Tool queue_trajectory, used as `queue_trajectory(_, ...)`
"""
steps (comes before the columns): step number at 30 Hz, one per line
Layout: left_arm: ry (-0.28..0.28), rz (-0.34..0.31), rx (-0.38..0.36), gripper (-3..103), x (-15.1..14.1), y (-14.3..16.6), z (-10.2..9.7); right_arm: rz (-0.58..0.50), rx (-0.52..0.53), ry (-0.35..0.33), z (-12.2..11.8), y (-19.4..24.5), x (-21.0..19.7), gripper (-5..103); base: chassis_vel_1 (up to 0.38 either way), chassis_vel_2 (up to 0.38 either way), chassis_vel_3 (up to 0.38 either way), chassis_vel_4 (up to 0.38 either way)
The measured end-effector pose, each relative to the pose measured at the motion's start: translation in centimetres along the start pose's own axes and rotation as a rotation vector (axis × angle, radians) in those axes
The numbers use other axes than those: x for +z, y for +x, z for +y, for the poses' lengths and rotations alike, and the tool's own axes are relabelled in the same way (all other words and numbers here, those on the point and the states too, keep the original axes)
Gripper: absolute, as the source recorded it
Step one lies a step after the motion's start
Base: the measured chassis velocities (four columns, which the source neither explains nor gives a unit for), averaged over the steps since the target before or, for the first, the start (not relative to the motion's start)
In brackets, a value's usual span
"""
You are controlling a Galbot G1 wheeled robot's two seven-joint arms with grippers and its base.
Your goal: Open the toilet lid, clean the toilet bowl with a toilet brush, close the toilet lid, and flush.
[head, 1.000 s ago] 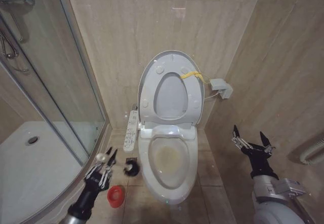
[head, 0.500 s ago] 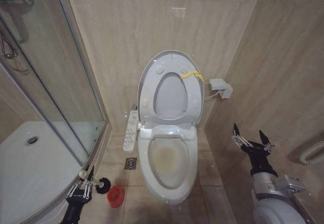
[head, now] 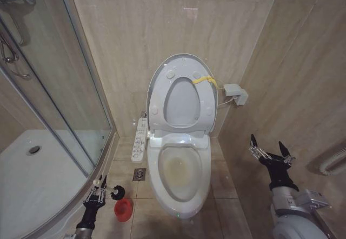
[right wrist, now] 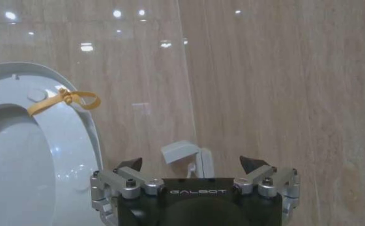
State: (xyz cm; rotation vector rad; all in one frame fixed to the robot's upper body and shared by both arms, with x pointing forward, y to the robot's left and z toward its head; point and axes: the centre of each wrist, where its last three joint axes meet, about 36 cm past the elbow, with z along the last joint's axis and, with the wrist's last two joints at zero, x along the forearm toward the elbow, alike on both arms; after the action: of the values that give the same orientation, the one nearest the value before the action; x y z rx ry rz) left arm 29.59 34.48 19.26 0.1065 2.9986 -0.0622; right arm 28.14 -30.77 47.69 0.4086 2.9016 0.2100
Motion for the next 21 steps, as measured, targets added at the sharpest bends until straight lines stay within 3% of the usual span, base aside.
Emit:
queue_trajectory(6,0.019,0.055,-0.002,18,2.2,0.4,0.0,0.007,0.014,0.011,-0.3,0.1,0.2,100,0.0,0.0,0.0,0.0)
queue_trajectory(21,0.022,0.116,-0.007,18,6.4,1.6,0.9,0.009,0.029,0.022,-0.2,0.5,0.4,100,0.0,0.0,0.0,0.0)
